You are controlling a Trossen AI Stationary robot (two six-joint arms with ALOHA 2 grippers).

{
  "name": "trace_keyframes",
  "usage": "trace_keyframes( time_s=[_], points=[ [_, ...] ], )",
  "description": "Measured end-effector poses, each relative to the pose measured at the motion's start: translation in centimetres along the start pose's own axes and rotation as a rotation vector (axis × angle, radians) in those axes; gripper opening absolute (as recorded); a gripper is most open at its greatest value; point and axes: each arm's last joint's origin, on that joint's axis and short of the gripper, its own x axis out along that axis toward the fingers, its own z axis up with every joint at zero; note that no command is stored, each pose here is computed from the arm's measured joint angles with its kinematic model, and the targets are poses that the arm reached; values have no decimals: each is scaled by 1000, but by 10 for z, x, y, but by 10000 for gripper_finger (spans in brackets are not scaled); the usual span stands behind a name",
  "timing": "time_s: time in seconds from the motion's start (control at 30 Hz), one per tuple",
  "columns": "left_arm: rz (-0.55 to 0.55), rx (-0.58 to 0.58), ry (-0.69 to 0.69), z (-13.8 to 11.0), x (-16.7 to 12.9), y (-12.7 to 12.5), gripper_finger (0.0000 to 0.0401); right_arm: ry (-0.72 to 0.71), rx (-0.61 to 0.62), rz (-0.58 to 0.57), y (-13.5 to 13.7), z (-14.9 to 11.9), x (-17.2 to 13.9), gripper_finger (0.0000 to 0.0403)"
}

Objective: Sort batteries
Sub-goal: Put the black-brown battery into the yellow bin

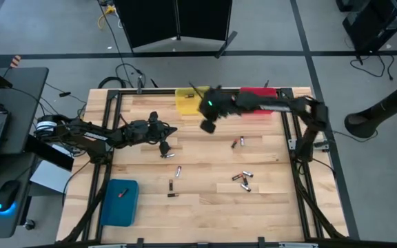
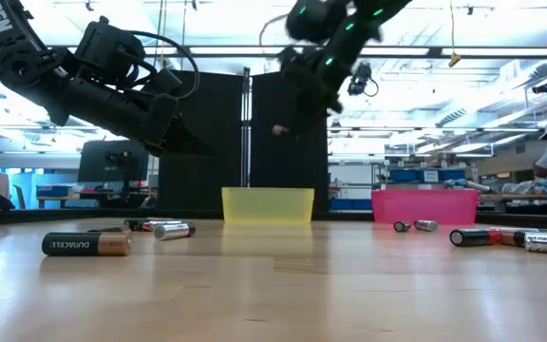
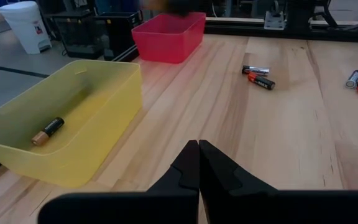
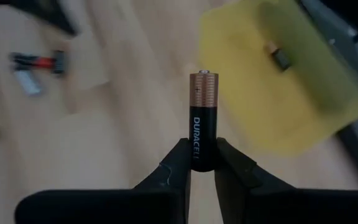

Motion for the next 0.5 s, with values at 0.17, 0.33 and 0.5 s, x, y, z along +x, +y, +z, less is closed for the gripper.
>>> trace_keyframes(
  time_s=[0.17, 0.33, 0.5],
  points=[
    [-1, 0, 1, 0, 0, 0, 6, 59, -39, -3, -49, 30, 33, 56],
    [-1, 1, 1, 0, 0, 0, 6, 196, -4, -11, -87, 28, 67, 56],
    [-1, 3, 3, 0, 0, 0, 6, 322, 33, -1, -103, 11, 92, 56]
  ],
)
